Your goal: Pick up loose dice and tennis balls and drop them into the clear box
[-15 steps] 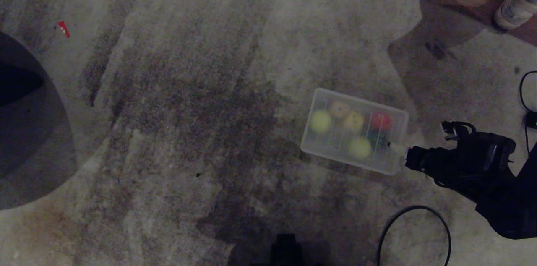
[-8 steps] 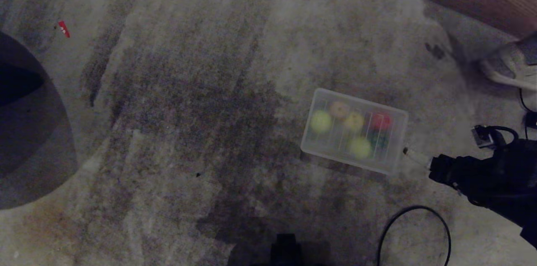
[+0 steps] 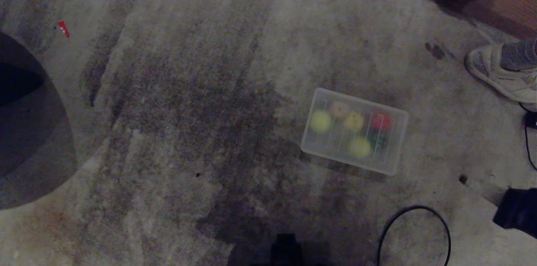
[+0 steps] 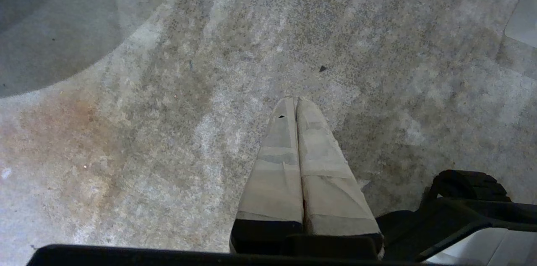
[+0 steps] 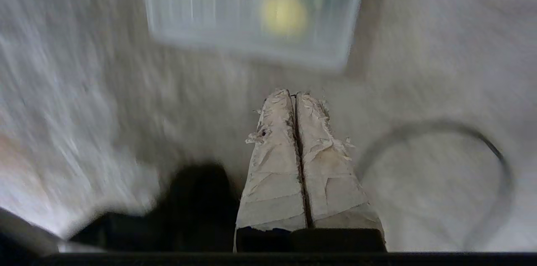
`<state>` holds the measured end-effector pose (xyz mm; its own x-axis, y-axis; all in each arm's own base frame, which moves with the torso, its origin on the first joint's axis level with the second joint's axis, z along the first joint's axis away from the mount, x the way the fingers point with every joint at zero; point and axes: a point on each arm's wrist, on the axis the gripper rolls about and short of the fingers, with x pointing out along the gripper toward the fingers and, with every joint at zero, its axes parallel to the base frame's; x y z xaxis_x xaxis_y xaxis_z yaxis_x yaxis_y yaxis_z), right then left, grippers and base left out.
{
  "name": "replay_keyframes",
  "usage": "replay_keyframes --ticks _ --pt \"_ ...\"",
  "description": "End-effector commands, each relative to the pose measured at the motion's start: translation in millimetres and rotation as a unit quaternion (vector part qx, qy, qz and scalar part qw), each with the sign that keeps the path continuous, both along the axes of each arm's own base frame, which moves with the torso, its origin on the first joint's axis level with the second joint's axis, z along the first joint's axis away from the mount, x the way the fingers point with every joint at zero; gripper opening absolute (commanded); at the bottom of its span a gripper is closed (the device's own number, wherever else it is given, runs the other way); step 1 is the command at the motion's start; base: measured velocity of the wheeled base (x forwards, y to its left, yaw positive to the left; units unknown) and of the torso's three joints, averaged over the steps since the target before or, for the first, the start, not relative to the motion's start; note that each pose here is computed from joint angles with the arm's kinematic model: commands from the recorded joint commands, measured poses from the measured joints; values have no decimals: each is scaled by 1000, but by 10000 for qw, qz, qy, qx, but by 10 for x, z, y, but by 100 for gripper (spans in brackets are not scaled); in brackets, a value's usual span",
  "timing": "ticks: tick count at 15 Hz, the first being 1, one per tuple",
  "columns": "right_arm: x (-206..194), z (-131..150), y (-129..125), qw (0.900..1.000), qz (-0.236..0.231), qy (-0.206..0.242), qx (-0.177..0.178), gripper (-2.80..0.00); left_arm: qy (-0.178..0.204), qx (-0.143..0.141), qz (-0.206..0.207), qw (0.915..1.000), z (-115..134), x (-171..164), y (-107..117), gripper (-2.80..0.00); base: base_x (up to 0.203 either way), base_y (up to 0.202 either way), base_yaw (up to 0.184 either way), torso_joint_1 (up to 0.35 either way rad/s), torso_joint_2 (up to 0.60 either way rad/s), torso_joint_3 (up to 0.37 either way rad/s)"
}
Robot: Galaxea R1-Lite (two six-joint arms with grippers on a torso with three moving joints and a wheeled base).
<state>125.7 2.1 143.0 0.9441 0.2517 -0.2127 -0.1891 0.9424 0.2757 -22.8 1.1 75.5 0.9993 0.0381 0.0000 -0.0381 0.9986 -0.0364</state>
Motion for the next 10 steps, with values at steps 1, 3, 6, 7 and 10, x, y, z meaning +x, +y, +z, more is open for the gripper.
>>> replay_keyframes --ticks 1,3,6,7,10 --pt "-680 -38 18 9991 -89 -324 -247 -280 15 -2 1 10000 -4 2 0 -280 0 0 0 0 0 0" --pt "-1025 -222 20 9977 -253 -405 -475 -280 15 -2 9 10000 -4 2 0 -280 0 0 0 0 0 0" --pt "-1335 -506 1 9931 -781 -40 -871 -280 15 -2 9 10000 -4 2 0 -280 0 0 0 0 0 0" --pt "-1378 -573 -9 9898 -947 53 -1061 -280 15 -2 1 10000 -4 2 0 -280 0 0 0 0 0 0" --pt "-1473 -659 -20 9855 -1066 -599 -1178 -280 12 -2 1 10000 -4 2 0 -280 0 0 0 0 0 0"
